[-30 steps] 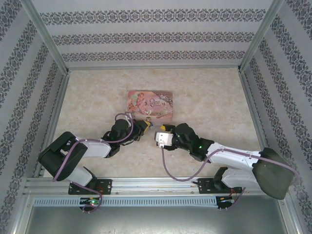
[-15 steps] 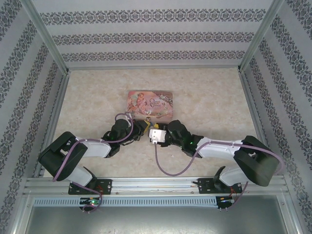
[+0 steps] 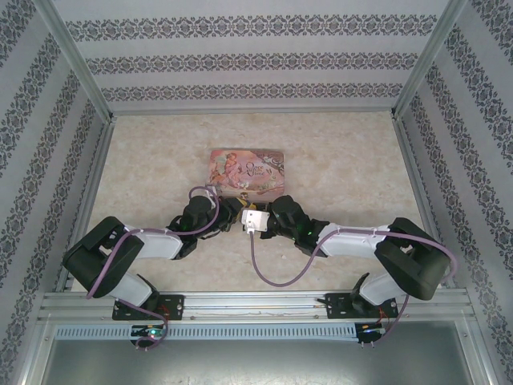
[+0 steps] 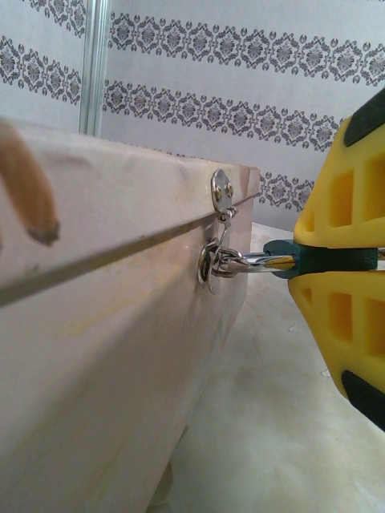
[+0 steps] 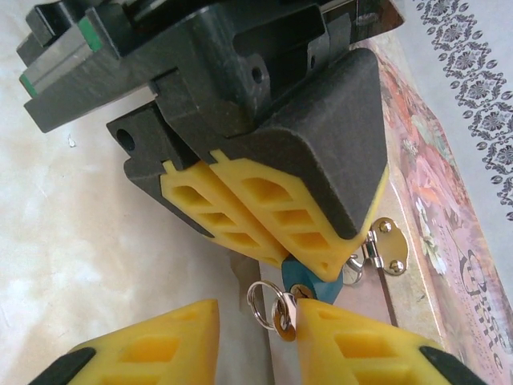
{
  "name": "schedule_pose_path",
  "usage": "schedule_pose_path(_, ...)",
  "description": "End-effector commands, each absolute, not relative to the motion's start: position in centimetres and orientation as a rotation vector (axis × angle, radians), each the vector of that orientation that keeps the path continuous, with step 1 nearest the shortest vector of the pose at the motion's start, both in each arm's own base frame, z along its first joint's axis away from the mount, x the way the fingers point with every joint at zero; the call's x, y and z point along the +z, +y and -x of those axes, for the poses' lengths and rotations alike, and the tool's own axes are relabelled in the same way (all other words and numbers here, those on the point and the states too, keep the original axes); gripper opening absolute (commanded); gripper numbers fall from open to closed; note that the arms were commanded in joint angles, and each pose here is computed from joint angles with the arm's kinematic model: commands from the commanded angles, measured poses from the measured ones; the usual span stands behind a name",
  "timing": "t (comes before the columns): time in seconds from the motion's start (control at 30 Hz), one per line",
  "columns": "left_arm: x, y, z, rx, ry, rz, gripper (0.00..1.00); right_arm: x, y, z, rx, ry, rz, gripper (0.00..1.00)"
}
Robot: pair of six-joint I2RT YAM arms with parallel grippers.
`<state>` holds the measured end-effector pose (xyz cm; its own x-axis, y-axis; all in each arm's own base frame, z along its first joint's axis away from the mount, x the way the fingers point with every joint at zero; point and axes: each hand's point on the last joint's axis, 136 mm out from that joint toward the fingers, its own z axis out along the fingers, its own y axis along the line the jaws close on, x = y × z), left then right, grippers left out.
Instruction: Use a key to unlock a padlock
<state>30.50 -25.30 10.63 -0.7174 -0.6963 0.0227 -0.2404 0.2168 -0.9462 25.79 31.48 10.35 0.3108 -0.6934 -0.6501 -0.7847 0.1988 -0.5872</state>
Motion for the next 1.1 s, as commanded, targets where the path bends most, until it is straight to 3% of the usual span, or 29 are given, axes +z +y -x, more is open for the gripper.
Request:
schedule_pose_path(0.0,13.74,-25.86,-31.43,-1.599,1.998,0.822,0.1,11.22,32.07,-26.43,0.103,1.403,1.479,0.29)
schedule_pose_path(0.43,13.5,-25.76,-31.32,-1.598,1.998,0.825,0.1,11.2,32.17,-27.22,0.078,1.413,1.452,0.24)
schedule_pose_path(1.07,13.26,-25.63,-31.15,-1.605,1.992,0.83,0.1,11.43,32.11,-27.37,0.108,1.447,1.381,0.02)
